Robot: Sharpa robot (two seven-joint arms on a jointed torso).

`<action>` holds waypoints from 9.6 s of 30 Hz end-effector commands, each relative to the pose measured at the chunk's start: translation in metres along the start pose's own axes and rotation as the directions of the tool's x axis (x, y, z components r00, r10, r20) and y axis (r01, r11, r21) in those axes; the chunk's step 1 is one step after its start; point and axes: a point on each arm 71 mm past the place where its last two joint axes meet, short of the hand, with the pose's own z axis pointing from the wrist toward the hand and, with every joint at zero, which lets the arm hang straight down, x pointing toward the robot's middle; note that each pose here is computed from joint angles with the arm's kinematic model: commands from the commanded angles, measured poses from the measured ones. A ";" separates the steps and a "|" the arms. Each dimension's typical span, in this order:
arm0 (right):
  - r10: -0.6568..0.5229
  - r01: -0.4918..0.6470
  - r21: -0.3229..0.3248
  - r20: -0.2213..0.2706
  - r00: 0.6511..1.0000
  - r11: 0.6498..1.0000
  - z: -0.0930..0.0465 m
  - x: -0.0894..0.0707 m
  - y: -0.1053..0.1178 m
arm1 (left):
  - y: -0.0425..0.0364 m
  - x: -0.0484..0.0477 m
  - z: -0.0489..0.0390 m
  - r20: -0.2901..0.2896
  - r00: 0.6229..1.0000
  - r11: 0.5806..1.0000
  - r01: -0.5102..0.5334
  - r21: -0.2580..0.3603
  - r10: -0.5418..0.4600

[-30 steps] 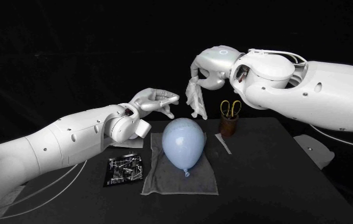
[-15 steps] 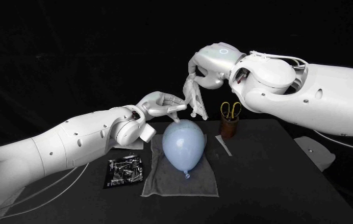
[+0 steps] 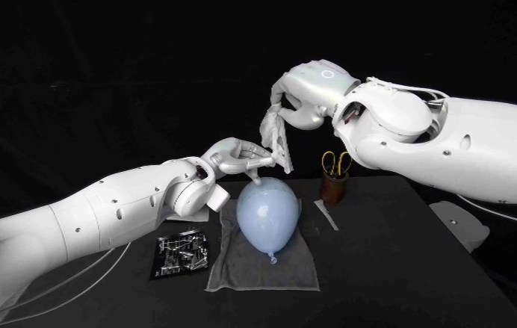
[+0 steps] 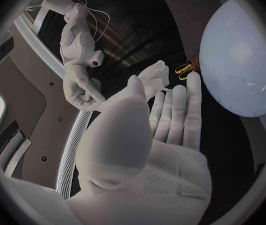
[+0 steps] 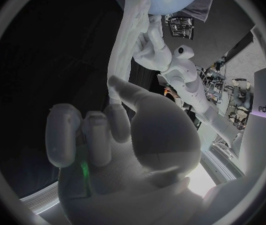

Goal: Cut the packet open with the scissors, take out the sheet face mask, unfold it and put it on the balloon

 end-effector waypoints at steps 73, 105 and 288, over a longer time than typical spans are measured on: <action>0.010 -0.011 0.059 0.028 1.000 0.998 0.008 0.010 -0.008 | -0.0100 -0.0015 -0.0025 0.115 0.993 0.993 -0.049 0.110 0.037; 0.018 -0.020 0.047 0.040 0.999 0.999 0.010 0.011 -0.002 | -0.0048 -0.0005 -0.0012 0.087 0.990 0.992 -0.119 0.040 0.115; 0.136 -0.154 0.106 0.161 0.978 0.982 0.005 0.011 -0.014 | -0.0179 -0.0019 -0.0145 0.127 0.975 0.952 0.143 0.270 -0.182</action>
